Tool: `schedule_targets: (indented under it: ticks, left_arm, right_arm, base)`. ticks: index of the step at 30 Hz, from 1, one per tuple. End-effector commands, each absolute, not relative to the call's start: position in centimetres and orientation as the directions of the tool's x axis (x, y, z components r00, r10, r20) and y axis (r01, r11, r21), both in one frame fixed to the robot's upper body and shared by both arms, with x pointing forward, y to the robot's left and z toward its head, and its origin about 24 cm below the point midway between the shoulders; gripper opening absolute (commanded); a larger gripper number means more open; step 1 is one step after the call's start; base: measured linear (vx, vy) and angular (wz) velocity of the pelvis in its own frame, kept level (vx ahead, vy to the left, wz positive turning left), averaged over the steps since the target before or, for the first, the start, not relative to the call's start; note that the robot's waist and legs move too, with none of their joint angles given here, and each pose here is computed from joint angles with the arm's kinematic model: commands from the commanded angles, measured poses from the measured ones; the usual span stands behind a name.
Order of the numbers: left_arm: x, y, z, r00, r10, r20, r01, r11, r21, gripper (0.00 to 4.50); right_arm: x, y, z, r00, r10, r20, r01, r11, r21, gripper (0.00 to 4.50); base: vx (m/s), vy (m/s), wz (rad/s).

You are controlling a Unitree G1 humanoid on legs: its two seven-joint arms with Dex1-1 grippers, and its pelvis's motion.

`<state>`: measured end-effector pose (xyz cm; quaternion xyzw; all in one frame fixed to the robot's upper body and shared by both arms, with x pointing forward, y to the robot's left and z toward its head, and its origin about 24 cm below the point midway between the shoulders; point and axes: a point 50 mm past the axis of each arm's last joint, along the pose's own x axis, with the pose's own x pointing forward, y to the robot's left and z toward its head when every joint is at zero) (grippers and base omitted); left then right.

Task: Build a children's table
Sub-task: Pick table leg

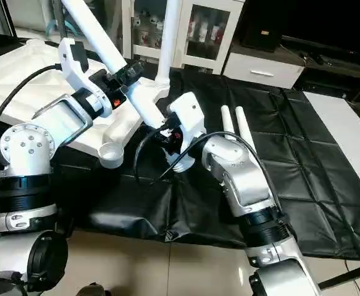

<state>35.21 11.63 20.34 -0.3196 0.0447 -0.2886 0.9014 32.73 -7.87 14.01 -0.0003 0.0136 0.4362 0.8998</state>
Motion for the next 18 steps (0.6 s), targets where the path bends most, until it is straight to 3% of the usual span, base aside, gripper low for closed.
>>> schedule_targets:
  ticks: [1, 2, 6, 11, 15, 18]
  left_arm:
    - [34.9, 11.2, 20.9, 0.799, -0.589, 0.119, 0.539, 0.616, -0.574, 1.77]
    - [34.6, 11.0, 21.0, 0.766, -0.630, 0.127, 0.585, 0.602, -0.543, 1.77]
    - [33.8, 10.3, 21.6, 0.670, -0.727, 0.146, 0.688, 0.537, -0.488, 1.77]
    - [32.7, 9.5, 22.6, 0.525, -0.835, 0.166, 0.809, 0.429, -0.403, 1.77]
    - [32.5, 9.3, 23.5, 0.447, -0.879, 0.168, 0.864, 0.375, -0.335, 1.77]
    - [32.4, 9.4, 23.8, 0.406, -0.900, 0.157, 0.887, 0.346, -0.308, 1.75]
  right_arm:
    - [33.0, -9.0, 15.6, 0.624, 0.780, 0.049, -0.781, 0.621, 0.065, 2.74]
    - [33.1, -9.2, 16.0, 0.604, 0.794, 0.069, -0.795, 0.595, 0.122, 2.86]
    - [33.4, -11.0, 17.1, 0.529, 0.845, 0.081, -0.840, 0.507, 0.196, 3.18]
    - [33.3, -13.6, 17.1, 0.410, 0.911, -0.037, -0.875, 0.405, 0.265, 3.72]
    - [32.2, -14.7, 17.1, 0.258, 0.961, -0.101, -0.904, 0.277, 0.325, 4.05]
    - [32.1, -15.0, 17.0, 0.236, 0.963, -0.129, -0.903, 0.266, 0.337, 4.29]
  base:
    - [0.000, 0.000, 0.00]
    - [0.000, 0.000, 0.00]
    - [0.000, 0.000, 0.00]
    - [0.000, 0.000, 0.00]
    - [0.000, 0.000, 0.00]
    - [0.000, 0.000, 0.00]
